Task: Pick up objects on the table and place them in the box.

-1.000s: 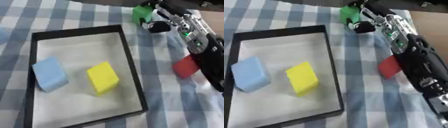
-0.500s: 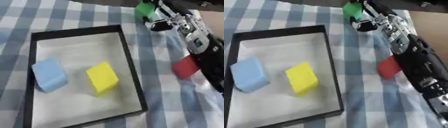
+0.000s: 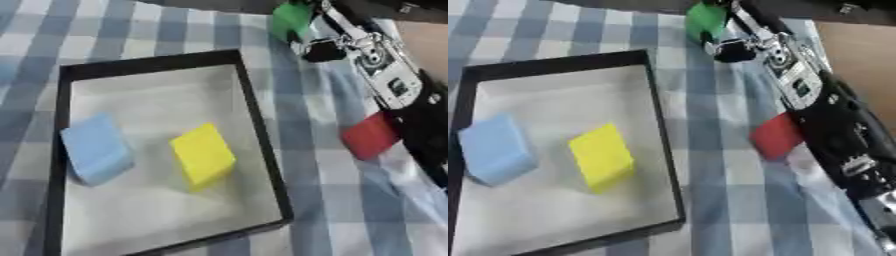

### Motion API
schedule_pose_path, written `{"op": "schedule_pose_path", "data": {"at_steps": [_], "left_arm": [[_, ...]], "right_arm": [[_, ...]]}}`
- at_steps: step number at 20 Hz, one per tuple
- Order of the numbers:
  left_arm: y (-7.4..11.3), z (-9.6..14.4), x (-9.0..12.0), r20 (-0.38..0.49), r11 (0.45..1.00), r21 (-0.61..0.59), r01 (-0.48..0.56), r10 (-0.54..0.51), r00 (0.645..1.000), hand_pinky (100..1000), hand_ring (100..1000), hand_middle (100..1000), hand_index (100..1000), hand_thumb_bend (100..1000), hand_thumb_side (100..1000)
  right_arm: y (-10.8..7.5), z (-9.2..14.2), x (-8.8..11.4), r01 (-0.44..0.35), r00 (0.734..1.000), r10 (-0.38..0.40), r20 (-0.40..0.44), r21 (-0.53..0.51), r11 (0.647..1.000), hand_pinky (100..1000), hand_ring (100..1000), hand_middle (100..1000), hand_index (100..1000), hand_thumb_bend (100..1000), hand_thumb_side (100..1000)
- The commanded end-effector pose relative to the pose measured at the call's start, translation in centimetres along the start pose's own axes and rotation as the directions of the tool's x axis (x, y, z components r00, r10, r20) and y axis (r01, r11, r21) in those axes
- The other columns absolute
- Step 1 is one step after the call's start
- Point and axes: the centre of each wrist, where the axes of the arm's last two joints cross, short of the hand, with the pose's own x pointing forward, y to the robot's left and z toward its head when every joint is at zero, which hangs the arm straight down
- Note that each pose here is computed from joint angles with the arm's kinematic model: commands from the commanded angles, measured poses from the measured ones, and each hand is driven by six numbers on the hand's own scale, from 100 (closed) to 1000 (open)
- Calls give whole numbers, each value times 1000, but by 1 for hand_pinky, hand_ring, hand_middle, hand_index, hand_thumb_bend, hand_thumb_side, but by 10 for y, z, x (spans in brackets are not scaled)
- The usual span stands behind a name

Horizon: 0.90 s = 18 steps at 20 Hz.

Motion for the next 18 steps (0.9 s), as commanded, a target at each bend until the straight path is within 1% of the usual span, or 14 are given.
{"op": "schedule_pose_path", "data": {"at_steps": [1, 5, 9, 12, 15, 18], "left_arm": [[2, 5, -8, -34, 1000, -8, 18, -18, 999, 633, 734, 703, 801, 406, 641], [5, 7, -12, -46, 999, 0, 38, -38, 998, 633, 735, 703, 802, 408, 638], [9, 10, -16, -58, 998, 6, 61, -61, 996, 633, 736, 703, 802, 408, 635], [11, 12, -19, -71, 997, 7, 76, -76, 995, 632, 736, 703, 802, 409, 632], [13, 16, -24, -90, 996, 9, 90, -89, 992, 632, 736, 703, 802, 410, 629], [17, 20, -30, -114, 994, 13, 106, -104, 988, 632, 736, 703, 802, 411, 627]], "right_arm": [[-17, -2, 15, 28, 998, -26, 53, -33, 999, 870, 561, 602, 611, 100, 100], [-32, -4, 42, 62, 985, -55, 165, -37, 997, 865, 558, 601, 608, 100, 100], [-39, -3, 75, 85, 956, -82, 280, -1, 996, 862, 559, 600, 609, 100, 100], [-39, -3, 102, 109, 925, -118, 360, 43, 993, 861, 559, 600, 609, 100, 100], [-36, -2, 129, 146, 891, -171, 421, 91, 985, 860, 560, 600, 610, 100, 100], [-32, 0, 158, 186, 842, -233, 487, 143, 972, 859, 559, 598, 609, 100, 100]]}}
